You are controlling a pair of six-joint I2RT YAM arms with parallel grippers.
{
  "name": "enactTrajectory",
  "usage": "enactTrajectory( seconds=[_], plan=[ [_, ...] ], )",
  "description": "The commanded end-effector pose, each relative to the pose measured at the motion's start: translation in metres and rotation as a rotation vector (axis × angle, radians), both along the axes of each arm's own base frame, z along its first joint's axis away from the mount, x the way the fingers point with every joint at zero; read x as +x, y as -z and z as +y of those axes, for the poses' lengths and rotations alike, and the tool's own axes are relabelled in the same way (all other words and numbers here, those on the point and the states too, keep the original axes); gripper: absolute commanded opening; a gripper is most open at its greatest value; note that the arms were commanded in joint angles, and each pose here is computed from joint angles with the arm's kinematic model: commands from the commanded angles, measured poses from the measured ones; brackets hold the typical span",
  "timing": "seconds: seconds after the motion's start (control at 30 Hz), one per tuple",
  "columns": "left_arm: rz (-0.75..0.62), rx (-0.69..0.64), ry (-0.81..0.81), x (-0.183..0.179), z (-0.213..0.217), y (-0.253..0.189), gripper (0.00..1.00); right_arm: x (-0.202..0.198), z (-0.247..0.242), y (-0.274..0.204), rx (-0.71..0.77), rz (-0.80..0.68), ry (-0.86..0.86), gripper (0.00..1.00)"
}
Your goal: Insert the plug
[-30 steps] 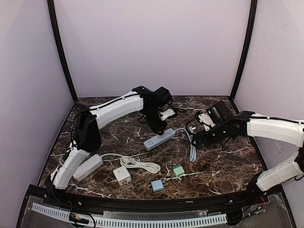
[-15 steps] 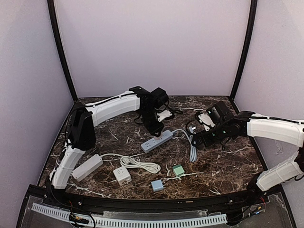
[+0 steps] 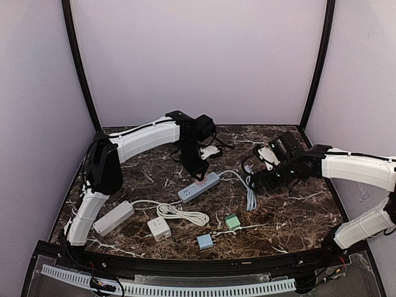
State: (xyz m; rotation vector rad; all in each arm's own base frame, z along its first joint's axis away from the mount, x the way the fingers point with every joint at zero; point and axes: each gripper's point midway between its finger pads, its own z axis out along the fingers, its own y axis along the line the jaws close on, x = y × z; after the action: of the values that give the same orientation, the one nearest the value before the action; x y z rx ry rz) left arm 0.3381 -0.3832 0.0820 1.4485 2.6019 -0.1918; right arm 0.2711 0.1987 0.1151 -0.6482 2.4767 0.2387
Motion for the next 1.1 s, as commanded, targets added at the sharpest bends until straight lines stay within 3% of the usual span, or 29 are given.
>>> enactTrajectory(
  seconds=[0.0, 0.47, 0.77, 1.07],
  plan=[
    [0.082, 0.128, -0.02, -0.016, 0.018, 0.026, 0.01, 0.001, -0.001, 0.004, 0.003, 0.001, 0.003, 0.99],
    [0.091, 0.127, -0.04, -0.009, 0.01, 0.046, 0.01, 0.0, 0.001, 0.009, -0.001, 0.022, 0.003, 0.99],
    [0.023, 0.237, -0.079, -0.006, 0.019, 0.061, 0.01, 0.0, 0.001, 0.01, -0.004, 0.03, 0.001, 0.99],
    [0.033, 0.221, -0.056, -0.009, 0.01, 0.068, 0.01, 0.0, 0.001, 0.011, -0.007, 0.036, 0.003, 0.99]
  ],
)
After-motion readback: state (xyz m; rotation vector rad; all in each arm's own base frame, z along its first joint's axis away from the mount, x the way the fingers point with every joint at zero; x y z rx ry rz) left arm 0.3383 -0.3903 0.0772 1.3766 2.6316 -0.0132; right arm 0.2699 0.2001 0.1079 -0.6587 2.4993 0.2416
